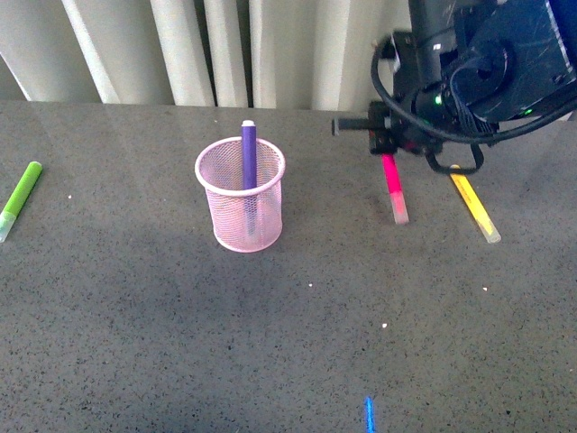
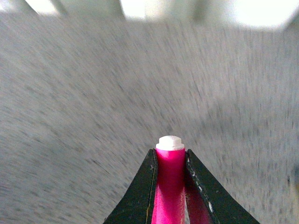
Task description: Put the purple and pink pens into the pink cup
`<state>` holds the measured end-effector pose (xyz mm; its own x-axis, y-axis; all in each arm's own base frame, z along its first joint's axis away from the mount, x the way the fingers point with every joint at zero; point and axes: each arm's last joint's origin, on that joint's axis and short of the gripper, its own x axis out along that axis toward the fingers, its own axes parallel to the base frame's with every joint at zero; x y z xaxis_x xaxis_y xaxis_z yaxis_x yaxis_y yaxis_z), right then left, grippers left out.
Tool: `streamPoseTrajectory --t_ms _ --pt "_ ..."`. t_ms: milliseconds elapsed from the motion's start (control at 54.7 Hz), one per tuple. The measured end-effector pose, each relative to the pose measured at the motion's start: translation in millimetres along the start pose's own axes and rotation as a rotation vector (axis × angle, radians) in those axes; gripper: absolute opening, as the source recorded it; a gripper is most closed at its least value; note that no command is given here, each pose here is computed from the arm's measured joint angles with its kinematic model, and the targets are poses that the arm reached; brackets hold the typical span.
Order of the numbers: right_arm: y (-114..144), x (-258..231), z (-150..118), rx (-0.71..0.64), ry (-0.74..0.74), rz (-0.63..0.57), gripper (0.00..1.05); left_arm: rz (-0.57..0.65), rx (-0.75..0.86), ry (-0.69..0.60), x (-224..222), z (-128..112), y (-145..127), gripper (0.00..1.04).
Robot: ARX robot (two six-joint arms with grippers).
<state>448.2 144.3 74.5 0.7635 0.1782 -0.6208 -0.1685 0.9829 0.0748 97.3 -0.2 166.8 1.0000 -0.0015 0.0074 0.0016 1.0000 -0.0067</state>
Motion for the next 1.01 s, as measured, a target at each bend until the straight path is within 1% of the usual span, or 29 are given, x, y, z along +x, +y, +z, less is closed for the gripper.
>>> streamPoseTrajectory --t_ms 73,91,146,220,274,348,567,768,1006 --pt "17.7 -21.5 23.1 -0.062 -0.159 0.073 0.12 0.000 0.000 0.000 0.0 0.0 0.0 0.98" --pt "26.0 -31.7 33.0 -0.089 -0.225 0.102 0.12 0.000 0.000 0.000 0.0 0.0 0.0 0.98" --pt "46.3 -56.0 51.8 -0.122 -0.352 0.183 0.12 0.000 0.000 0.000 0.0 0.0 0.0 0.98" --pt "68.2 -77.0 61.5 -0.150 -0.445 0.263 0.12 0.000 0.000 0.000 0.0 0.0 0.0 0.98" --pt "86.0 -86.1 58.8 -0.182 -0.486 0.326 0.12 0.000 0.000 0.000 0.0 0.0 0.0 0.98" --pt "102.5 -88.7 49.4 -0.213 -0.504 0.378 0.12 0.000 0.000 0.000 0.0 0.0 0.0 0.98" --pt "129.2 -83.6 29.9 -0.252 -0.494 0.421 0.12 0.000 0.000 0.000 0.0 0.0 0.0 0.98" --pt "142.6 -70.6 18.9 -0.263 -0.476 0.437 0.12 0.000 0.000 0.000 0.0 0.0 0.0 0.98" --pt "146.1 -58.0 13.6 -0.262 -0.459 0.432 0.12 0.000 0.000 0.000 0.0 0.0 0.0 0.98"
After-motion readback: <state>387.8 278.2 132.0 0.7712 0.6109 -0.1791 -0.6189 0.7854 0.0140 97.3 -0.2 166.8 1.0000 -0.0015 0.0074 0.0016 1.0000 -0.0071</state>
